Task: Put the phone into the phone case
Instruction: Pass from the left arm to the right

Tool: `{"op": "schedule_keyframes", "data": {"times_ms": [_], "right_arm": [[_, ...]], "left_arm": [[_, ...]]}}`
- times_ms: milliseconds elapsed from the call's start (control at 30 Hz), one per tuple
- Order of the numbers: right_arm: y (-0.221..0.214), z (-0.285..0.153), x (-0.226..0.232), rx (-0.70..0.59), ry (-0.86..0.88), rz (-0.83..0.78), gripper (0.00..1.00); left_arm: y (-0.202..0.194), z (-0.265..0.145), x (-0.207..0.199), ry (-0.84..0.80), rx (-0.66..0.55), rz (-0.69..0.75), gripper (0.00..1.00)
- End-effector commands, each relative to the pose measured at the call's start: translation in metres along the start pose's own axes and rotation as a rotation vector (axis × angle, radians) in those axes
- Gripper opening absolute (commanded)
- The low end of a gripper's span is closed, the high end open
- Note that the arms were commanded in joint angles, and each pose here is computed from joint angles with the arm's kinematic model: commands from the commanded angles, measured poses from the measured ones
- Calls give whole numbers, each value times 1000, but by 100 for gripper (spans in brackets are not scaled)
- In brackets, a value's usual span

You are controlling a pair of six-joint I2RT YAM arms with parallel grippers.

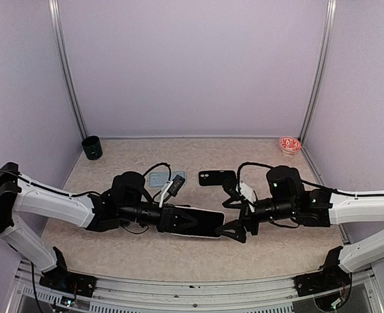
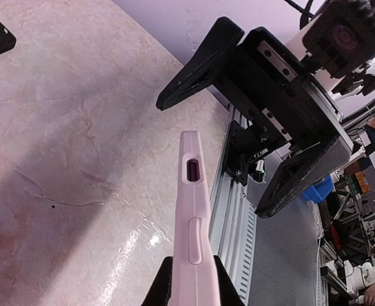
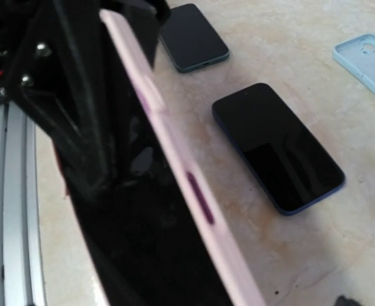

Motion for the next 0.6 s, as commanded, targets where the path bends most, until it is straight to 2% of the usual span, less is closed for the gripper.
{"op": "schedule_keyframes", "data": {"times_ms": [0,333,567], "right_arm": [[10,-2,8,-26,-26,-93,100],[-16,31,25,93,-39,-218,100],[-22,44,31,125,-67,-286,100]], "left_arm": [[20,2,-13,-83,-17,14,0],[9,18,-13,-147,54,-47,0],[2,23,-8,-147,78,-74,0]]}}
Point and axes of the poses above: each gripper's point midway between its finger pads, its own z axis out along the fingers, its own x axis along the line the jaws close on, y = z × x, the point moved 1 cm from there along -z, back along the fingers, and after that the axes turned 13 degrees about z, right-handed, at the moved point
